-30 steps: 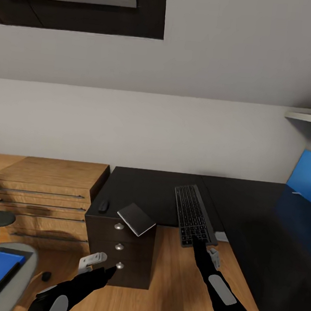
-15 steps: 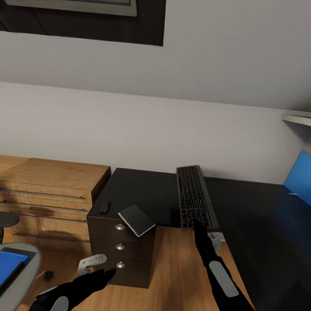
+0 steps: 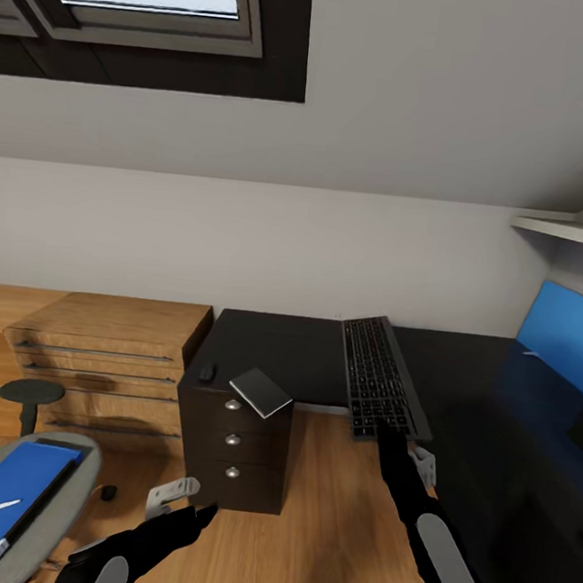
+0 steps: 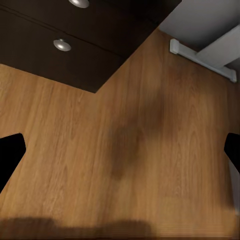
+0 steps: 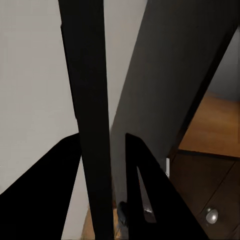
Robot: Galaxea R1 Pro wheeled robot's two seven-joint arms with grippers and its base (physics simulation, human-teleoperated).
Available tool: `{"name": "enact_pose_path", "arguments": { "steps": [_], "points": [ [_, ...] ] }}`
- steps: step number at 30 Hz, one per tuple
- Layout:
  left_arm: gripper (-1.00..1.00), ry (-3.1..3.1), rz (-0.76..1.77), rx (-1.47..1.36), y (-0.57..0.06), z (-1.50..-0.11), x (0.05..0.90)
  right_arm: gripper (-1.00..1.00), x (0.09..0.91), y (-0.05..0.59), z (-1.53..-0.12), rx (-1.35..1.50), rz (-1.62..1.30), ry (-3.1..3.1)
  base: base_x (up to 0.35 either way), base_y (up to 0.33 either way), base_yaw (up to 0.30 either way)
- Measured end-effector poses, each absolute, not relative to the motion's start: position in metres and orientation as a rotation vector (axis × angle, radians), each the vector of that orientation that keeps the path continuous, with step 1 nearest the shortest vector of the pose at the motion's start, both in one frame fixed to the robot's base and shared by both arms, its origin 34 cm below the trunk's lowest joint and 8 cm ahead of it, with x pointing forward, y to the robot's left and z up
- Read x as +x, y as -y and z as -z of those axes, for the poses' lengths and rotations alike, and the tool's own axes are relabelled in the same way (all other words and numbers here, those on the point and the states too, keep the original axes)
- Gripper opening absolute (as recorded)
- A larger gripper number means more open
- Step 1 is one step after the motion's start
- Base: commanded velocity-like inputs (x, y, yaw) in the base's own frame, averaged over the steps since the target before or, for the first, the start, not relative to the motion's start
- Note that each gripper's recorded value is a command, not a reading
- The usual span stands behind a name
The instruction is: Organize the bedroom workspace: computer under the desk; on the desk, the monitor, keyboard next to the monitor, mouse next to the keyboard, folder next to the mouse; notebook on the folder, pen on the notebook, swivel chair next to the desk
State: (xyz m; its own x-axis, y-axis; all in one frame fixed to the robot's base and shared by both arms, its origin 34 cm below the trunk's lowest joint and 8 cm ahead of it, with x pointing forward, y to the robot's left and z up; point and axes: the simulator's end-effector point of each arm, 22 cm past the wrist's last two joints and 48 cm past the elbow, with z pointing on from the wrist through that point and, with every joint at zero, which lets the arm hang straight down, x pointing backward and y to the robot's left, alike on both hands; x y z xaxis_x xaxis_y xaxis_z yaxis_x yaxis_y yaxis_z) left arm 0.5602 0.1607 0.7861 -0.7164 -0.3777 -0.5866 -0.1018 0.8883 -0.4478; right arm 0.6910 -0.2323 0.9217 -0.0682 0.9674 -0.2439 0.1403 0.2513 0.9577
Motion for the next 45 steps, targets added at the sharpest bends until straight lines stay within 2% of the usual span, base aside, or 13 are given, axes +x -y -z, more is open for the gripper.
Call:
{"name": "enact_pose_path", "arguments": {
  "steps": [13, 20, 28, 45],
  "points": [
    [1.00, -2.345, 0.501, -0.343, -0.1618, -0.7839, 0.5597, -1.00, 0.6850, 0.2277, -0.9229, 1.100, -0.988, -1.463, -0.029, 0.007, 0.000],
    [1.00, -2.347, 0.511, -0.339, -0.1588, -0.7834, 0.5594, -1.00, 0.6856, 0.2273, -0.9242, 1.091, -0.992, -1.461, -0.318, 0.112, -0.031],
    [1.00, -2.347, 0.512, -0.339, -0.1588, -0.7833, 0.5594, -1.00, 0.6863, 0.2259, -0.9296, 1.072, -1.010, -1.443, -0.335, 0.007, -0.206],
    [1.00, -2.347, 0.513, -0.340, -0.1584, -0.7834, 0.5594, -1.00, 0.6865, 0.2249, -0.9312, 1.062, -1.019, -1.437, -0.329, -0.150, -0.010]
  ]
}}
